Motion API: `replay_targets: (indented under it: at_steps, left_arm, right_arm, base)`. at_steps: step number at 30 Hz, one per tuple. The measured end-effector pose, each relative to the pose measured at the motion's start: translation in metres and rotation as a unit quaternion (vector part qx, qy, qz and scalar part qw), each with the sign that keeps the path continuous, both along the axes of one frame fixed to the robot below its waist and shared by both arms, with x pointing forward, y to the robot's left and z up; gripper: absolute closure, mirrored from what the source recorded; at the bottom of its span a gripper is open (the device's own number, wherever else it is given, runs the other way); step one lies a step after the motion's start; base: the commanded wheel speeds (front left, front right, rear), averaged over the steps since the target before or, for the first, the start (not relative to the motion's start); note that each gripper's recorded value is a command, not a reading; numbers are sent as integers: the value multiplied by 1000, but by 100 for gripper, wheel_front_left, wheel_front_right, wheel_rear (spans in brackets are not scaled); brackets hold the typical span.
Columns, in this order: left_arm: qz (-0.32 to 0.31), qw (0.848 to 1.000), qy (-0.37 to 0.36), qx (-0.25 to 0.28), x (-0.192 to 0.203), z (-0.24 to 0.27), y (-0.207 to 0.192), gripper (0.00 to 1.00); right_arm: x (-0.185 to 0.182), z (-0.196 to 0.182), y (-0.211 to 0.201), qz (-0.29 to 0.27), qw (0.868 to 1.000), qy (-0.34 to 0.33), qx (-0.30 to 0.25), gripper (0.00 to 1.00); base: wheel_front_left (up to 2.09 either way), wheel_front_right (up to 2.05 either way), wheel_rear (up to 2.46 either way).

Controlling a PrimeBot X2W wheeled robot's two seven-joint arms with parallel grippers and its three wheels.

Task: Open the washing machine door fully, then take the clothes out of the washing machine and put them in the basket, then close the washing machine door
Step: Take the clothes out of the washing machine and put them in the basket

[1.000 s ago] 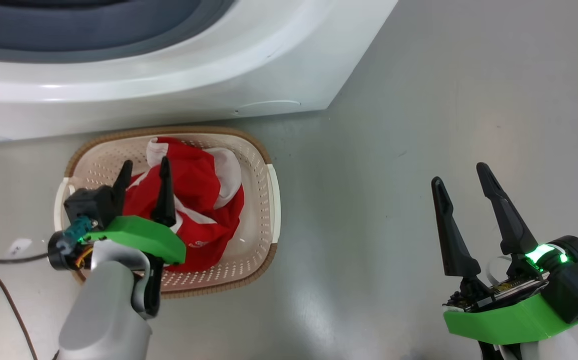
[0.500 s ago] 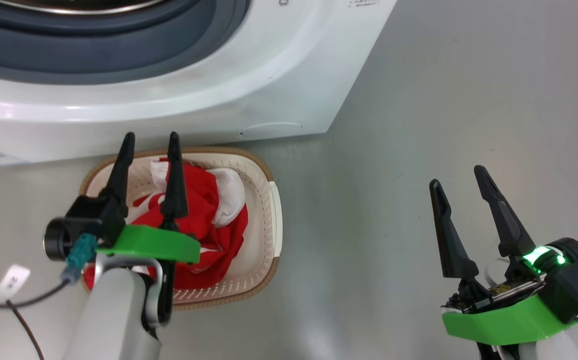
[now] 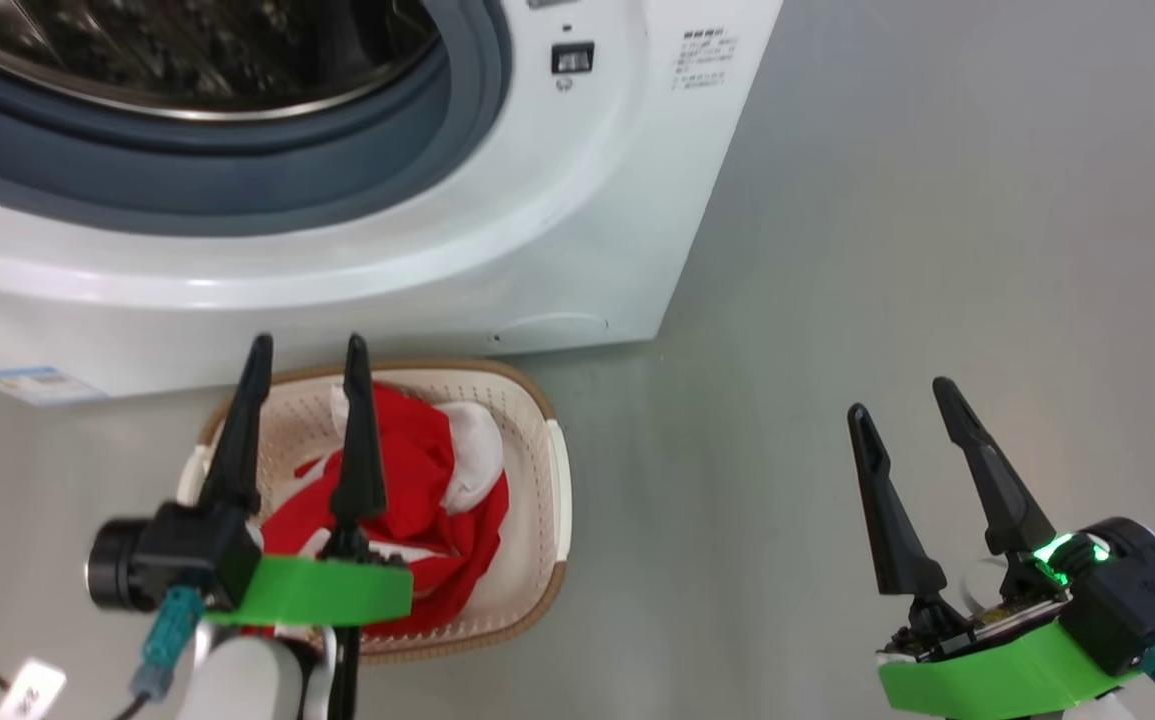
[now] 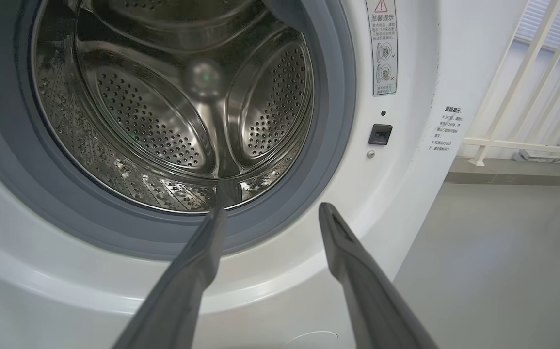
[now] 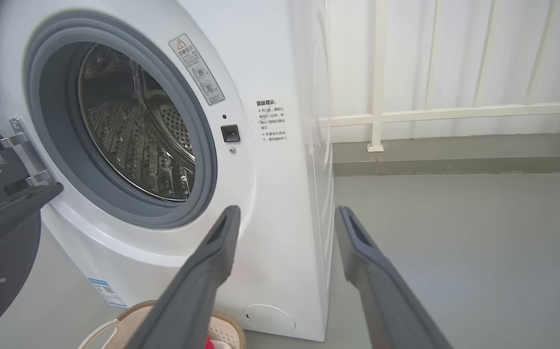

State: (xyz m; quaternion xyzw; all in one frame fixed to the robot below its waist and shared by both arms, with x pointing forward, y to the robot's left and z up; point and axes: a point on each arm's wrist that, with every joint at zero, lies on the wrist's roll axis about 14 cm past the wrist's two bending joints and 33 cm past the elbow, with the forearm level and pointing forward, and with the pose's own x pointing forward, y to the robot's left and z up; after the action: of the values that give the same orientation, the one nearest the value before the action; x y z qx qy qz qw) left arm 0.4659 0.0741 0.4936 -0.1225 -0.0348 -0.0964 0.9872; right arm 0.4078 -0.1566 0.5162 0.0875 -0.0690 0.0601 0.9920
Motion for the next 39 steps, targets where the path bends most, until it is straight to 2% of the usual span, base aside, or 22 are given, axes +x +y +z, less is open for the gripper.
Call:
replay_targets:
  at_steps: [19,39]
  left_arm:
    - [64,997,-14,-28,-65,43,29,0]
    - [82,996,-29,-23,-93,62,45,0]
  right_arm:
    - [-45,33,-5,-9,999,-38,4,0]
    - [-73,38,-8,-14,999,-44,4,0]
  base:
    - [0,0,0]
    - [0,0,0]
